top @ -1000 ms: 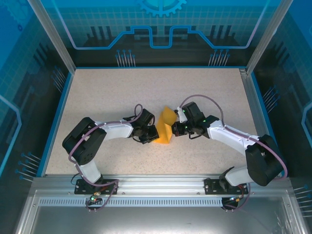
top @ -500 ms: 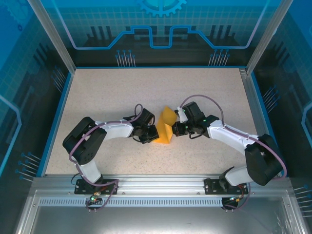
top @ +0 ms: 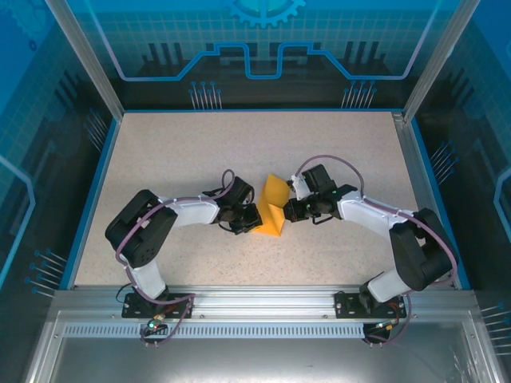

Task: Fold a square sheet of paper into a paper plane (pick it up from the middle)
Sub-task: Fold the triangle a second time at the center of the table.

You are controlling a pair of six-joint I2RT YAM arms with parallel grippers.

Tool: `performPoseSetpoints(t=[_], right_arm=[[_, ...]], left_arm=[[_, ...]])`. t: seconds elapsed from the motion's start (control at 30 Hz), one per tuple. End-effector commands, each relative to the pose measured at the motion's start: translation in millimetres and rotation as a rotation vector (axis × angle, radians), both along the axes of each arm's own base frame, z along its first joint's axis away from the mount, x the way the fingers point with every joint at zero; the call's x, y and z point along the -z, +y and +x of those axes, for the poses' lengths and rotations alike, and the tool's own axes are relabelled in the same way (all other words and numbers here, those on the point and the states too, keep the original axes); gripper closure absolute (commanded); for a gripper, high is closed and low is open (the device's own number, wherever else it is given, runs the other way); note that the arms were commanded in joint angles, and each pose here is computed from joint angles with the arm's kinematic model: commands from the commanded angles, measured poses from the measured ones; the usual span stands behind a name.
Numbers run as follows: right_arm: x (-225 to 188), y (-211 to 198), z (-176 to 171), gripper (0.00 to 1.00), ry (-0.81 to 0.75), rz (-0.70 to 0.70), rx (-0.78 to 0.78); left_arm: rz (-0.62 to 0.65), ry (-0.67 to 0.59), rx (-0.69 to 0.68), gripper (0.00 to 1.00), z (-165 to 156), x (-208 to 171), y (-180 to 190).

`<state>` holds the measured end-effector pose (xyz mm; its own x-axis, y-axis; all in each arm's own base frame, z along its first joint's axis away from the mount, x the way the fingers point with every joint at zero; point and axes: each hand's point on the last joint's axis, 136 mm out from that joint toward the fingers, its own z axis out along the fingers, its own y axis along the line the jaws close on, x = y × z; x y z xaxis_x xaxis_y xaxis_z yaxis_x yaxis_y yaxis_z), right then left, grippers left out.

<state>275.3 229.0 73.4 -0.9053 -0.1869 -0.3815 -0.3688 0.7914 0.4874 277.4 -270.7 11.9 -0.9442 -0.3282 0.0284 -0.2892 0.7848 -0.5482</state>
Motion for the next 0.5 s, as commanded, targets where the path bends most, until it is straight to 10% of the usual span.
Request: performPoseSetpoints(t=[0.0, 0.47], right_arm=[[-7, 10, 4, 0.96, -0.008, 0.052, -0.058], [20, 16, 18, 0.96, 0.051, -0.001, -0.076]], left_arm=[[0.073, 0.057, 0.01, 0.89, -12, 24, 13], [0.096, 0.036, 0.012, 0.89, -9, 24, 15]])
